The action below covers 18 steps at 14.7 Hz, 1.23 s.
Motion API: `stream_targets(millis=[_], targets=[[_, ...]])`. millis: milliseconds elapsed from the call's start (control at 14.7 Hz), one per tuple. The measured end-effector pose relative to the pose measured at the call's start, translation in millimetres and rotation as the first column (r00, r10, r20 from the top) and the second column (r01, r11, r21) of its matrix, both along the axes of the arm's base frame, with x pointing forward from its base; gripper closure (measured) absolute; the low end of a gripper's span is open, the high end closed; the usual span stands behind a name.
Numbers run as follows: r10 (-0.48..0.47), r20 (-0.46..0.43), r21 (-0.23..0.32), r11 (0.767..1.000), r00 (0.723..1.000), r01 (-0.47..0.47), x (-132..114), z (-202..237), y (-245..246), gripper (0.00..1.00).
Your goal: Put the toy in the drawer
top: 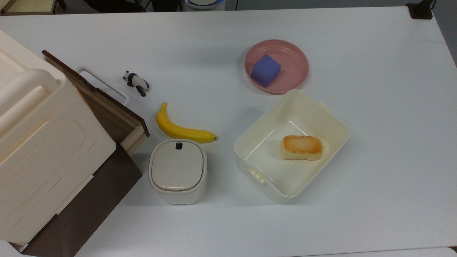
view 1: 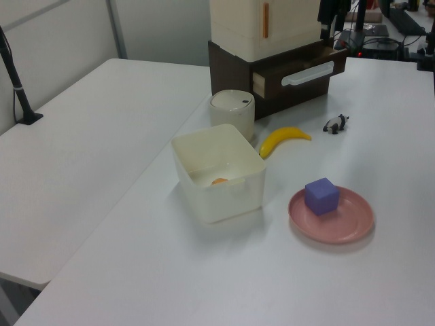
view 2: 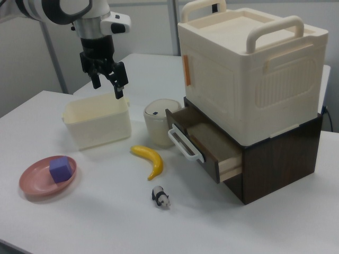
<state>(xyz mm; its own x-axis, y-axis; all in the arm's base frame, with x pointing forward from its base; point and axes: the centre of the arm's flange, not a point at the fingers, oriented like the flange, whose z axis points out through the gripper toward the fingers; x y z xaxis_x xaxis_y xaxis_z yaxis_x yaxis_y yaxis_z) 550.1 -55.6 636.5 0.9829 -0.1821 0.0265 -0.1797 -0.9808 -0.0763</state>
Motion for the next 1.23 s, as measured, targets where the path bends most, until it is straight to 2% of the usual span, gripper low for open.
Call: stream_targets(millis=[477,954,1227], targets=[[0.007,0.015,-0.002,1.000,1.000,-0.007,1.5,1.3,0.0,0.00],[0.069,0.008,-0.004,0.998,0.998,-0.069,0.4,-0.1,-0.4,0.00],[0.145,0.009,-0.007,0.989,0.989,-0.145,-0.1,-0.5,-1.1,0.00]])
